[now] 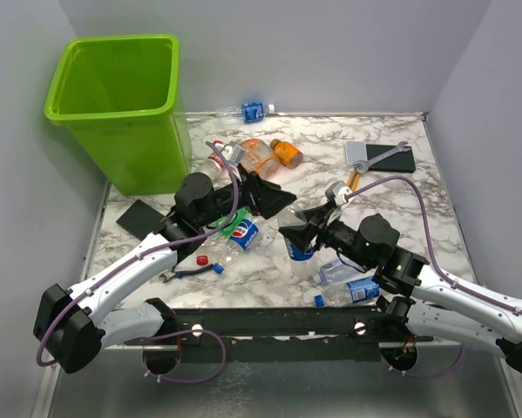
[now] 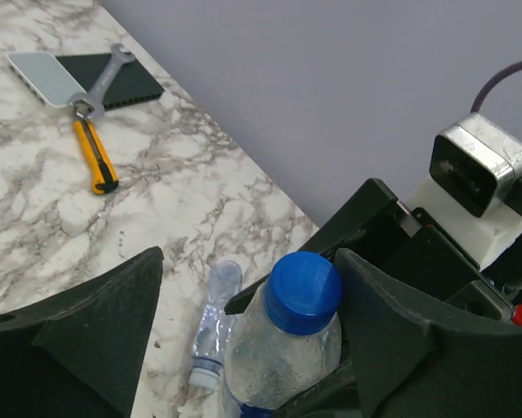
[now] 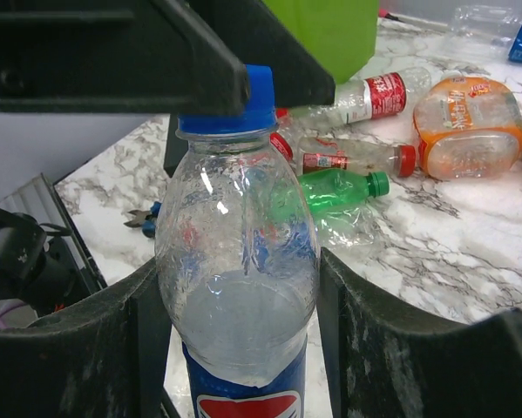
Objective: Put the plastic bottles in the bin
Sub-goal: Pick up the plastic bottle at the center of the board, then place the plastic bottle in the trash bin.
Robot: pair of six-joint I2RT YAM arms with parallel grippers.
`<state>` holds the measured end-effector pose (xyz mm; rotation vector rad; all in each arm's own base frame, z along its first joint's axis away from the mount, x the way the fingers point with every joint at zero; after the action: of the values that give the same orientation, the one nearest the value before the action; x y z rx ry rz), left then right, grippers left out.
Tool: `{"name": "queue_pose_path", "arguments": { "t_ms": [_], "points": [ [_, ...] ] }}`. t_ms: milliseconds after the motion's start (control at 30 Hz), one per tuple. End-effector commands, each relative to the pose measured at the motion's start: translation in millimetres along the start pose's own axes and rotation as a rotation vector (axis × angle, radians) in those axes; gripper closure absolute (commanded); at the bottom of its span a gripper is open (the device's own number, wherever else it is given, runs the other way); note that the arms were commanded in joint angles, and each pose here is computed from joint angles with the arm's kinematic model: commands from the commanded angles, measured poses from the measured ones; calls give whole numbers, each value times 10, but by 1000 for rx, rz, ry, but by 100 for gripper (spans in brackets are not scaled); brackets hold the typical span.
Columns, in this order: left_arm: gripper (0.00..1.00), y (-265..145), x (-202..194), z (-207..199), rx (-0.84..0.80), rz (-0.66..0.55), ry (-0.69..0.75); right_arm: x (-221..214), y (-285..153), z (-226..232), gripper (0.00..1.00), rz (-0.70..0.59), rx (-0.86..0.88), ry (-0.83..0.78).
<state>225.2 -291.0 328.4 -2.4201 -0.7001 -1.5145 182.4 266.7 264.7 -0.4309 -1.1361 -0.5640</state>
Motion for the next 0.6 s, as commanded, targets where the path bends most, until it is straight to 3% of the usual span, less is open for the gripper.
{"name": "queue_pose_path", "arguments": {
  "t_ms": [0, 133, 300, 367, 400, 433, 500, 567],
  "points": [
    [25, 37, -110, -182, -109, 63, -17, 121, 0, 90, 60, -43, 45, -26],
    [36, 70, -96, -221, -122, 64, -10, 101, 12, 76, 60, -35, 39, -34],
    [63, 105, -167, -275, -138, 85, -14, 105, 7, 49, 59, -43, 23, -28],
    [79, 114, -207, -303, -147, 94, -11, 116, 3, 49, 58, -47, 20, -25],
    [89, 116, -215, -316, -151, 95, -5, 119, 2, 45, 54, -46, 17, -24],
    [99, 118, -215, -319, -148, 92, 4, 125, 3, 47, 44, -43, 15, -18],
    [100, 105, -164, -294, -121, 70, 23, 100, 4, 57, 18, -7, 13, -20],
    [100, 78, -82, -252, -74, 46, 54, 102, -19, 64, 5, 48, -3, -23]
  ]
}}
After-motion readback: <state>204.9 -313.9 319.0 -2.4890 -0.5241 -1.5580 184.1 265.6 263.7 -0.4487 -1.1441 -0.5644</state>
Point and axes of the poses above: each gripper's point midway between its finger pads, its own y axis out along the fingers, its own z axis along the line the jaws close on, x = y × z, the point moved 2 cm from there along -y, back along the fingers, and after that the axes turned 9 degrees about y, right-handed, at the moved point
